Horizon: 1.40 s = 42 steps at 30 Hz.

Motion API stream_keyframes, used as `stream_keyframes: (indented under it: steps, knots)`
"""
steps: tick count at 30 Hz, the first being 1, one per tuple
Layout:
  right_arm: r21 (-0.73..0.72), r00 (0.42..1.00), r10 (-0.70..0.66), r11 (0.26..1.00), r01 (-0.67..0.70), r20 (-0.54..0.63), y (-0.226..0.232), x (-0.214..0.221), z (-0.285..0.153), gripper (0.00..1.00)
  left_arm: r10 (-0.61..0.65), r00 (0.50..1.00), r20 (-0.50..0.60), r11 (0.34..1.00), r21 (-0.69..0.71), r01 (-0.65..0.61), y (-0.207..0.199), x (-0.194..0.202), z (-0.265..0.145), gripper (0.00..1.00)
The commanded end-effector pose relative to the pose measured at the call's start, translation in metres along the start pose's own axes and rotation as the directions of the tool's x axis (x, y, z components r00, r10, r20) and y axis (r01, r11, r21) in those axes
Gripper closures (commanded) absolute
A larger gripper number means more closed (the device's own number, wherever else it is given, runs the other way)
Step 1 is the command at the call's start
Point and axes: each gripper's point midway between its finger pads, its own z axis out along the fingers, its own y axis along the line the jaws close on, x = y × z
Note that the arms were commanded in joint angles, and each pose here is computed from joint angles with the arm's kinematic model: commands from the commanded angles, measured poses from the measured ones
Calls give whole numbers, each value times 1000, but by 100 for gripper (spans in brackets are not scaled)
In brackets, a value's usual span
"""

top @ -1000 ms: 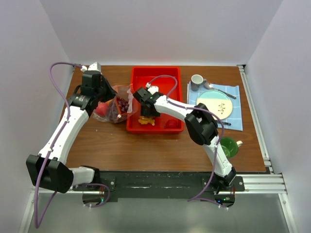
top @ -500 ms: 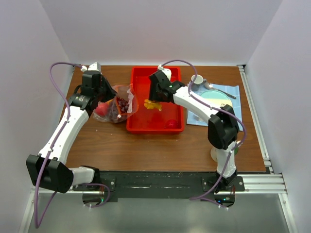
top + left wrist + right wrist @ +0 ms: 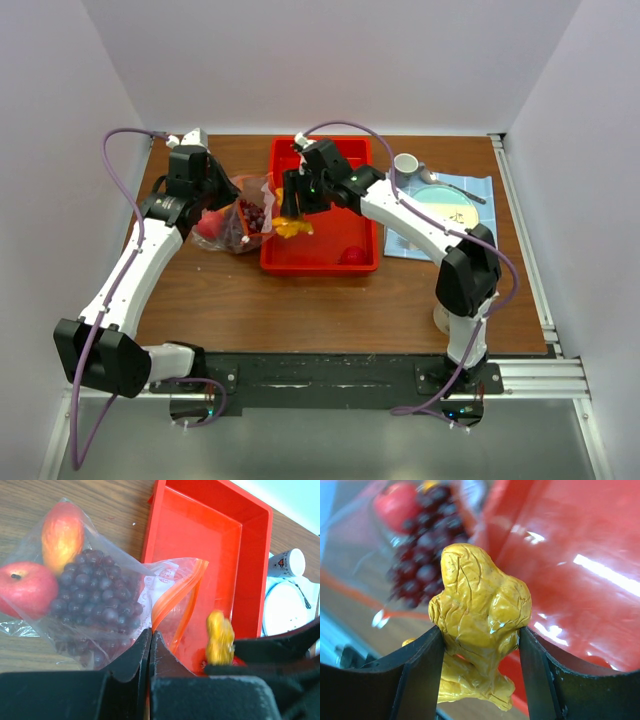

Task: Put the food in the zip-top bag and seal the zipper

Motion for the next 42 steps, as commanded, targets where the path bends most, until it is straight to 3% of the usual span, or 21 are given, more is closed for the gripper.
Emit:
stream_keyframes:
  steps: [1,7,16,22,32,42]
  knots:
    - [-189,991,-126,973,130,35,55,-15,-34,71,-9,996,83,998,58,4,-16,-27,-12,100]
    - [-236,986,-164,958,162,12,73,-8,-33,69,-15,996,82,998,57,10,-15,-26,-11,100]
    - [-323,977,-215,924,205,5,92,-18,16,69,-9,998,66,997,83,4,-17,-20,-16,100]
    - [-292,975,-221,933,209,-7,76,-29,44,69,0,998,58,996,84,-5,-15,-15,-24,100]
    - [-280,983,-182,944,176,7,58,-44,43,67,5,1000,2,998,66,-5,-2,10,-20,100]
    - [-157,996,-86,984,84,-6,46,-47,54,66,-4,1000,-29,990,138,8,-16,14,-21,100]
